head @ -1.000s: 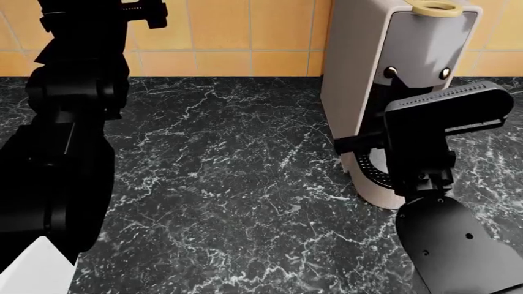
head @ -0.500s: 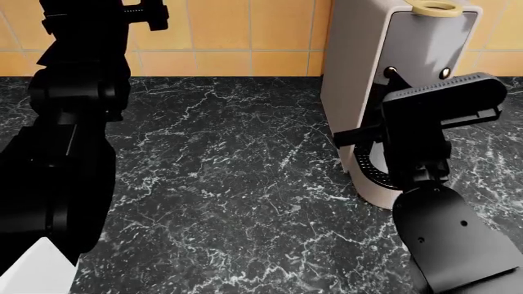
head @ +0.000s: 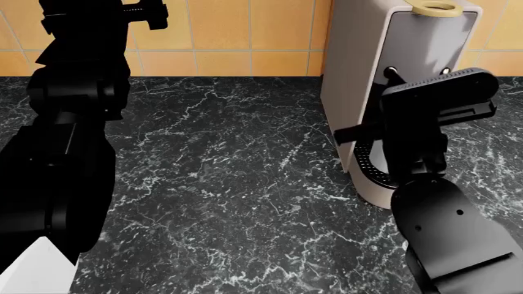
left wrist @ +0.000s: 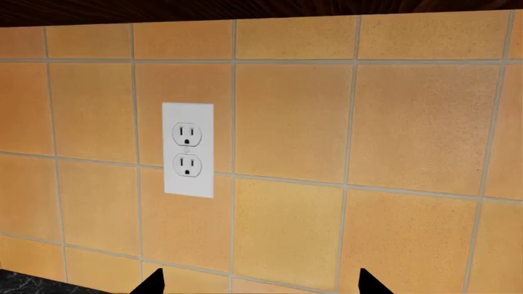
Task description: Pick the mug from the cabinet, place it under the coffee machine dispenser, and press the start button.
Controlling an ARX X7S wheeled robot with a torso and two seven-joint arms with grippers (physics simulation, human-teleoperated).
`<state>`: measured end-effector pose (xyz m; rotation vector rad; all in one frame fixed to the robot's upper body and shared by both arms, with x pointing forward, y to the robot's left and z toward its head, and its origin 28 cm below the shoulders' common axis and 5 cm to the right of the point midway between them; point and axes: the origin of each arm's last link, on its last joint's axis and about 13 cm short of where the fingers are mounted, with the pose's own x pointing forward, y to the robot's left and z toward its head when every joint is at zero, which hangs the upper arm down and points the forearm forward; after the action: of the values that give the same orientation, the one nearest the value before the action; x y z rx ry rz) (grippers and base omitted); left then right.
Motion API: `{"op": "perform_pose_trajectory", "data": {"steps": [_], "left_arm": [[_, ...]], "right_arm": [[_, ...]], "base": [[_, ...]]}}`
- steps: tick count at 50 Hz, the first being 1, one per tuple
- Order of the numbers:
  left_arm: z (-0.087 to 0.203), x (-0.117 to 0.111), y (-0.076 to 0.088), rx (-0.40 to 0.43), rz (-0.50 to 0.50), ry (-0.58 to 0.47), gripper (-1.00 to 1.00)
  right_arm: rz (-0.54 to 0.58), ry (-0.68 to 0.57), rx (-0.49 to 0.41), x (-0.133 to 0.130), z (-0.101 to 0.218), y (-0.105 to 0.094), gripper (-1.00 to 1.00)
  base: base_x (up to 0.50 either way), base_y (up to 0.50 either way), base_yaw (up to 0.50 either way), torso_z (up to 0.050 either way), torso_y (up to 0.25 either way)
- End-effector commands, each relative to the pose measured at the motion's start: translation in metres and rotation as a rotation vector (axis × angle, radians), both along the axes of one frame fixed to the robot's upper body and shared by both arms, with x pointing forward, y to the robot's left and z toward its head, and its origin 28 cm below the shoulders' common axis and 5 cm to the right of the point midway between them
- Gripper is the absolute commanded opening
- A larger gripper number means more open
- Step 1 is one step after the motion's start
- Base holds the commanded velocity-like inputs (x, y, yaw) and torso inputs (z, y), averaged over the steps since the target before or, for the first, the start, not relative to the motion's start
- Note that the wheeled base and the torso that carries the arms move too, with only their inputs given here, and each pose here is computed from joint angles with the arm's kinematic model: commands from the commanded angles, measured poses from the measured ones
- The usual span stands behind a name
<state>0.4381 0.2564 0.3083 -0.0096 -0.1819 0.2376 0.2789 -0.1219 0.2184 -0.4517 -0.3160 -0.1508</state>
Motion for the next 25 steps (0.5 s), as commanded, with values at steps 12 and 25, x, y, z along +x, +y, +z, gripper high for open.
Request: {"op": "perform_pose_trajectory", "data": {"steps": [12, 25], "left_arm": [[-0.0007, 0.0001, -0.0006, -0.003, 0.002, 0.001, 1.0], [-0.0011, 0.0001, -0.0005, -0.005, 0.003, 0.002, 1.0]], "right_arm": [[-0.02, 0.033, 0.016, 0.009, -0.0057, -0.0038, -1.0], [-0.028, 0.039, 0.017, 0.0126, -0.0052, -0.0046, -1.0]], "base": [[0.0, 0.0, 0.0, 0.0, 0.0], [0.01, 0.0, 0.0, 0.0, 0.0]]}}
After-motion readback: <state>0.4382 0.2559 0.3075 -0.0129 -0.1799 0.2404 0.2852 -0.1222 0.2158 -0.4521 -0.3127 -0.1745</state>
